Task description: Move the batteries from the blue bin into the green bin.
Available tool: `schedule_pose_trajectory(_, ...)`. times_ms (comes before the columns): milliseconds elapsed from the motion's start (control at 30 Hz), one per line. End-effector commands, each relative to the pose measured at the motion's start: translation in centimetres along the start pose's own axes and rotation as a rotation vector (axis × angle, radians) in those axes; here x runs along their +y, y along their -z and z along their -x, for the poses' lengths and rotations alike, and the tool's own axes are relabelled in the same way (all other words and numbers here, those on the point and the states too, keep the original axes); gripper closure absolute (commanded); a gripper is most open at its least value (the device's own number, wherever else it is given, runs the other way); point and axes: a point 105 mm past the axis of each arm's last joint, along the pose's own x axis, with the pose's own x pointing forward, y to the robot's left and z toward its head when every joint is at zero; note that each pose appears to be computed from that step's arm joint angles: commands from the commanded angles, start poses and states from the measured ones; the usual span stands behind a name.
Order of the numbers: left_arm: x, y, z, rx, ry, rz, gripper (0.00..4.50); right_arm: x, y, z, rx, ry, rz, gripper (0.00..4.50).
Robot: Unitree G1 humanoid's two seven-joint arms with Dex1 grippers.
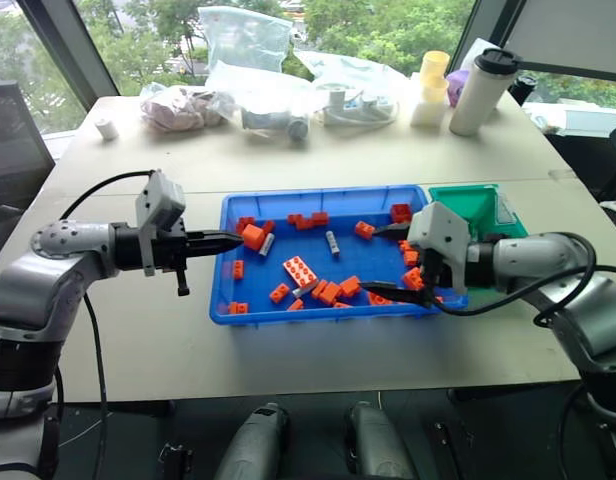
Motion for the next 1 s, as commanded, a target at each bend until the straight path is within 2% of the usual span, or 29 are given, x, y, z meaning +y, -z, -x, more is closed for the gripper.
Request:
schedule_pose_trajectory(33,0.2,-1.2,0.7,-0.026,-0.031,-0.050,4.50,-0.5,-1.0,-1.3,-0.030,0.013,0.020,0.03)
schedule_pose_trajectory(233,1.1,-1.4,2.1,-0.019,-0.094,-0.054,4.50,-1.7,-2.0,-6.8,-0.034,0.026,-0.050,0.03)
schedule_pose_trajectory(467,1.9,-1.6,3.5,-0.014,-0.151,-0.062,4.50,-1.7,-3.0,-12.2,0.013,-0.077,-0.076,0.03)
schedule_pose_trajectory(600,1.9,-1.7,4.1,-0.009,-0.179,-0.070,4.50,-2.0,-2.8,-16.2,0.087,-0.144,-0.123,0.03)
schedule_pose_trajectory(800,1.3,-1.6,4.3,-0.008,-0.192,-0.070,4.50,-2.5,-2.9,-19.1,0.133,-0.154,-0.131,0.03)
schedule_pose_trajectory(1000,0.9,-1.5,4.3,-0.010,-0.201,-0.066,4.50,-2.5,-2.1,-20.6,0.177,-0.117,-0.112,0.03)
